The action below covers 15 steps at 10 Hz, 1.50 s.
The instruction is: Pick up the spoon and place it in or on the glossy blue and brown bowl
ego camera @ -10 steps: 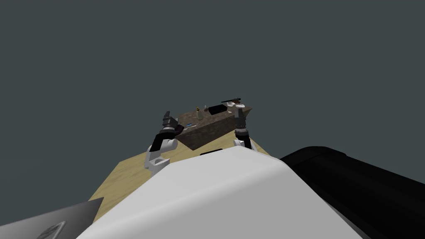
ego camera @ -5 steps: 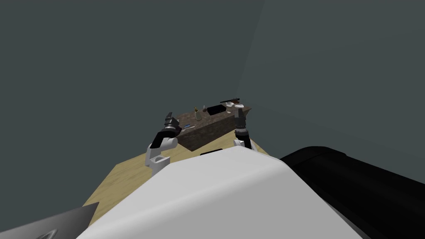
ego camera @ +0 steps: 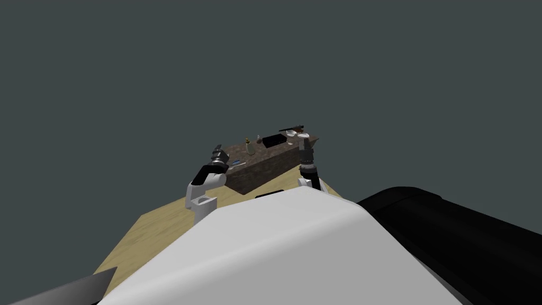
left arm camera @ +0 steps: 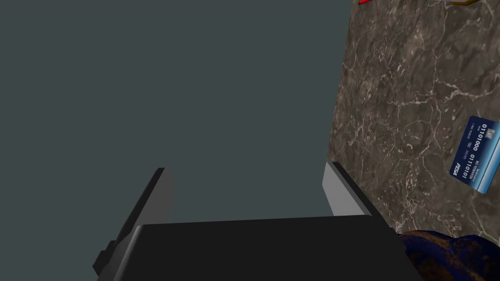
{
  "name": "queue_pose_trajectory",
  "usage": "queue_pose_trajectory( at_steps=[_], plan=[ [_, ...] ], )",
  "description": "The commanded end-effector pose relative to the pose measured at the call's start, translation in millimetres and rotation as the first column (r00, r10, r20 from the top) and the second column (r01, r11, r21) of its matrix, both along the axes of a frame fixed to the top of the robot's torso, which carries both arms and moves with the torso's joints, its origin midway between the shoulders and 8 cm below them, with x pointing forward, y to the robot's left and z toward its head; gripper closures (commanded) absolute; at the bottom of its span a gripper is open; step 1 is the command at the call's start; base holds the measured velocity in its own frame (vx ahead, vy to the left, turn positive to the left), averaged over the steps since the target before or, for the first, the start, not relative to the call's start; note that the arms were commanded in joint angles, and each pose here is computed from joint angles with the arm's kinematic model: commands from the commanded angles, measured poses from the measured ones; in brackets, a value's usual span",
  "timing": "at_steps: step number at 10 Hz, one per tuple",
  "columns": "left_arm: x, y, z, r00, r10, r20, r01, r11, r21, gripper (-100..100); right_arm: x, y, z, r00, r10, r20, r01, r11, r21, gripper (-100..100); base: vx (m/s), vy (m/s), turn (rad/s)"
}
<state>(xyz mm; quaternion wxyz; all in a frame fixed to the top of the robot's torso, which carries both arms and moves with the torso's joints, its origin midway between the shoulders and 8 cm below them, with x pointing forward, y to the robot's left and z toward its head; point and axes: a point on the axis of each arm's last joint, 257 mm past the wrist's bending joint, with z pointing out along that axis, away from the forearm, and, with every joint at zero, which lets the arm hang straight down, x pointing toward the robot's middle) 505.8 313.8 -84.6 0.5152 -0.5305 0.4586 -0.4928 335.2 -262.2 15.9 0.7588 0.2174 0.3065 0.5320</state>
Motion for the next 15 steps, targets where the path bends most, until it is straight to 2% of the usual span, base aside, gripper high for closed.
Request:
queue_pose_trajectory(
  at_steps=[1, 5, 8, 11, 15],
  plan=[
    [0.7, 1.3, -11.9, 0.999, 0.004, -0.043, -0.004, 1.000, -0.005, -100, 0.0, 0.0, 0.0, 1.000, 0.000, 0.000, 0.000, 1.000, 0.000, 0, 0.022, -0.018, 0.008],
    [8.8, 8.6, -31.9, 0.990, 0.020, -0.140, -0.022, 1.000, -0.016, -100, 0.0, 0.0, 0.0, 1.000, 0.000, 0.000, 0.000, 1.000, 0.000, 0, 0.029, -0.031, -0.036],
    [10.5, 13.4, -49.0, 0.976, 0.030, -0.215, -0.036, 0.999, -0.022, -100, 0.0, 0.0, 0.0, 1.000, 0.000, 0.000, 0.000, 1.000, 0.000, 0, 0.027, -0.027, -0.025],
    [10.6, 18.7, -65.6, 0.957, 0.041, -0.287, -0.050, 0.998, -0.025, -100, 0.0, 0.0, 0.0, 1.000, 0.000, 0.000, 0.000, 1.000, 0.000, 0, 0.028, -0.023, -0.023],
    [5.8, 24.6, -90.7, 0.919, 0.053, -0.390, -0.070, 0.997, -0.029, -100, 0.0, 0.0, 0.0, 1.000, 0.000, 0.000, 0.000, 1.000, 0.000, 0, 0.029, -0.021, -0.026]
  ],
)
